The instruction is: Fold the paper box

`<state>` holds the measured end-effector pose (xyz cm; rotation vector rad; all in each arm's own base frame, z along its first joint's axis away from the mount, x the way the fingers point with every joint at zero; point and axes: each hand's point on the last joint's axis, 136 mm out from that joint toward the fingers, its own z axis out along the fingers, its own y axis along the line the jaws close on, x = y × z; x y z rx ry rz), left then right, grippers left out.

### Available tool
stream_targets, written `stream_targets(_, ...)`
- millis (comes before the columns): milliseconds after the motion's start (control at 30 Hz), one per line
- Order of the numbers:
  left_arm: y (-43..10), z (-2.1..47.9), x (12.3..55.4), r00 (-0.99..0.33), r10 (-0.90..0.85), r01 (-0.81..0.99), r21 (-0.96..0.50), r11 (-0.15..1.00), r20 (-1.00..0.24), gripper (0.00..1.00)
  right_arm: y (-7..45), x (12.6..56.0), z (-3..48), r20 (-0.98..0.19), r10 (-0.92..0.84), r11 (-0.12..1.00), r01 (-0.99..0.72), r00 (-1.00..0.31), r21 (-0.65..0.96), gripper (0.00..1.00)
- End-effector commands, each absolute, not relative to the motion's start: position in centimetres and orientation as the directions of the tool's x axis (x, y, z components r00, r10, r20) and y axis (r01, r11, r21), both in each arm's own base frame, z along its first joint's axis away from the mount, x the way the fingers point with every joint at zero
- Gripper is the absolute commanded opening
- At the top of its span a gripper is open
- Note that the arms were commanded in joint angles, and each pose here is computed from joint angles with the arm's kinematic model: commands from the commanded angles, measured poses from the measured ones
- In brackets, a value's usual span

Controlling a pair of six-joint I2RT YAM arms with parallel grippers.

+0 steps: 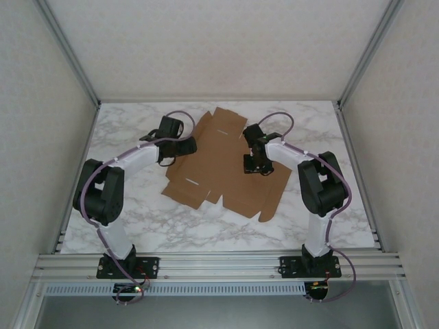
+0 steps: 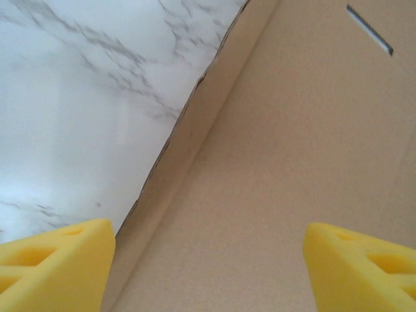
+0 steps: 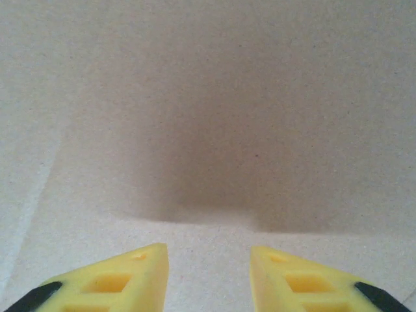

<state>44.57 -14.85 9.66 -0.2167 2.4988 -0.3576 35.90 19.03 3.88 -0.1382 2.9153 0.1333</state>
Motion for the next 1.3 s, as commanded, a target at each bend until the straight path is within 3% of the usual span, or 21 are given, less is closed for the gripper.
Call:
stream_targets(0, -14.7, 9.0, 44.8, -0.820, -0.229, -0.088, -0.280, 0.956, -0.525, 0.75, 20.5, 35.6, 5.6, -0.221, -0.028, 0.985, -0.064, -0.975, 0.160, 0.36)
stream_targets(200, -15.6, 8.9, 43.1, -0.801, -0.302, -0.076, -0.413, 0.908, -0.517, 0.75, 21.3, 35.2, 5.8, -0.190, 0.107, 0.969, 0.059, -0.976, 0.242, 0.24)
stream_targets(333, -14.7, 8.9, 42.2, -0.804, -0.284, -0.075, -0.384, 0.920, -0.522, 0.75, 21.3, 35.3, 6.8, -0.213, 0.123, 0.964, 0.065, -0.969, 0.258, 0.22)
stream_targets(567, -15.8, 8.1, 40.4, -0.829, -0.286, -0.044, -0.454, 0.890, -0.481, 0.74, 21.7, 35.3, 8.0, -0.243, 0.076, 0.960, 0.005, -0.967, 0.281, 0.23)
stream_targets(733, -20.4, 7.7, 37.5, -0.887, -0.274, 0.012, -0.610, 0.793, -0.373, 0.73, 20.7, 35.2, 8.1, -0.263, 0.025, 0.975, -0.034, -0.964, 0.219, 0.24)
stream_targets(900, -23.4, 9.3, 35.3, -0.912, -0.206, 0.079, -0.646, 0.759, -0.353, 0.73, 20.4, 35.4, 9.5, -0.326, -0.007, 0.974, -0.081, -0.945, 0.214, 0.30)
stream_targets(1000, -22.2, 12.3, 36.5, -0.871, -0.207, 0.115, -0.594, 0.796, -0.446, 0.74, 21.2, 35.0, 9.4, -0.314, -0.022, 0.961, -0.107, -0.949, 0.256, 0.29)
stream_targets(1133, -17.3, 15.2, 40.2, -0.780, -0.293, 0.022, -0.493, 0.870, -0.552, 0.78, 21.4, 34.1, 6.5, -0.209, 0.044, 0.962, -0.015, -0.977, 0.272, 0.19)
stream_targets(1267, -13.9, 16.5, 43.7, -0.709, -0.348, -0.042, -0.455, 0.889, -0.613, 0.78, 20.0, 33.3, 4.4, -0.207, 0.048, 0.986, 0.013, -0.977, 0.167, 0.09)
